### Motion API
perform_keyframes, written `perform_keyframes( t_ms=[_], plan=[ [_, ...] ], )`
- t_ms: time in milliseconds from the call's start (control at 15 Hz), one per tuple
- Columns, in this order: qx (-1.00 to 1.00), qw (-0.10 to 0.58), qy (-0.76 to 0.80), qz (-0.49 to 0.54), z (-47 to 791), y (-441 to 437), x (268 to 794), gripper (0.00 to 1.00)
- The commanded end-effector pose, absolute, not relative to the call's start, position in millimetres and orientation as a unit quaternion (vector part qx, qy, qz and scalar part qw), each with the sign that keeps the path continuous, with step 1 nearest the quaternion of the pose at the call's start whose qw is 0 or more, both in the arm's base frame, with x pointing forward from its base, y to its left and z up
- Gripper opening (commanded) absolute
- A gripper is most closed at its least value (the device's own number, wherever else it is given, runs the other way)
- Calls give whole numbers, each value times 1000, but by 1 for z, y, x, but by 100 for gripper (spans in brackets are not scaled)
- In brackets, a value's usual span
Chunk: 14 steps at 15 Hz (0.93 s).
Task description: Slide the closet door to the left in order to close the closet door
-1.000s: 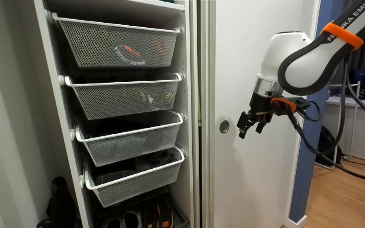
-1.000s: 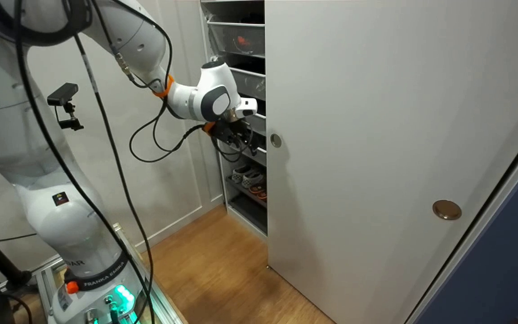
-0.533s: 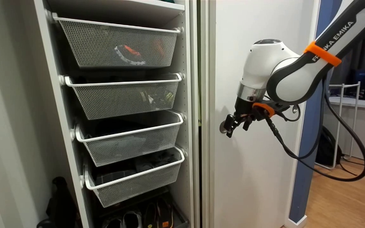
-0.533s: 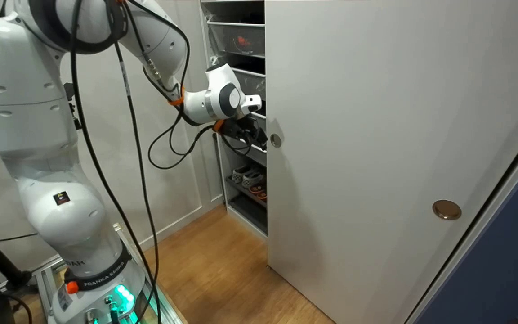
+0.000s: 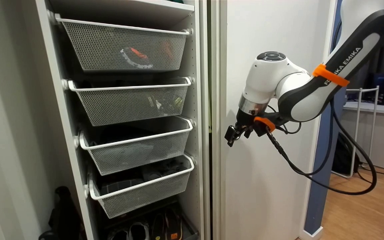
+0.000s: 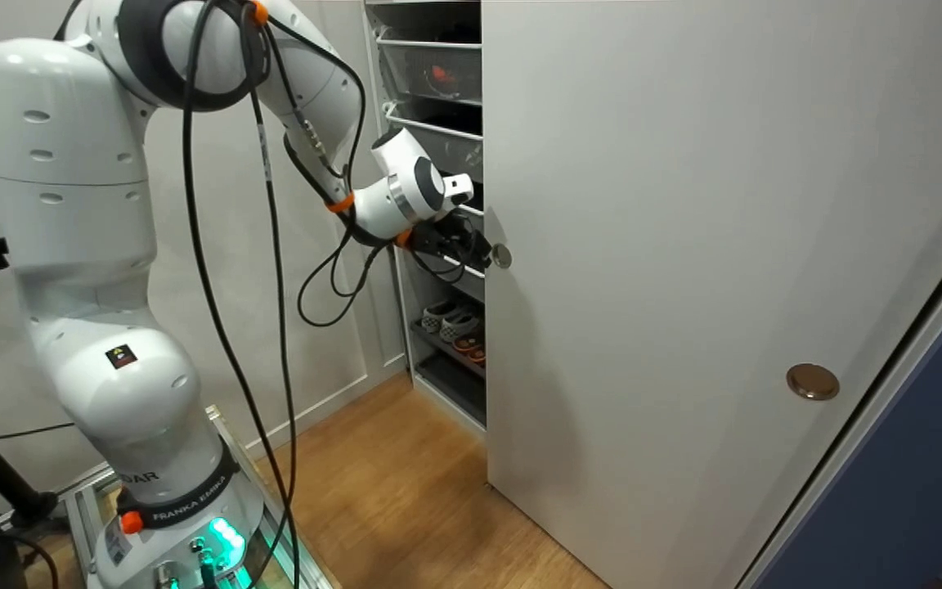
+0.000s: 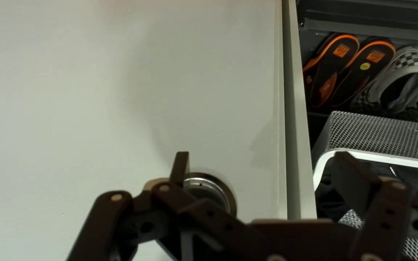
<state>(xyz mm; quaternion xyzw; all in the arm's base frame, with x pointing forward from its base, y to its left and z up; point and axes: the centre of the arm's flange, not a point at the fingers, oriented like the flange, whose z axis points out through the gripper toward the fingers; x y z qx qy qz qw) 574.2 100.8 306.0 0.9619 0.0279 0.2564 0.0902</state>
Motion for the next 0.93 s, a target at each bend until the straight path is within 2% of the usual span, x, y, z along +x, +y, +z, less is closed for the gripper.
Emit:
perform_keyframes(
  t_ms=[0, 867],
  plan=[
    [952, 96, 26, 288, 292, 110, 583, 100],
    [933, 109, 28, 342, 275, 119, 596, 100]
  ],
)
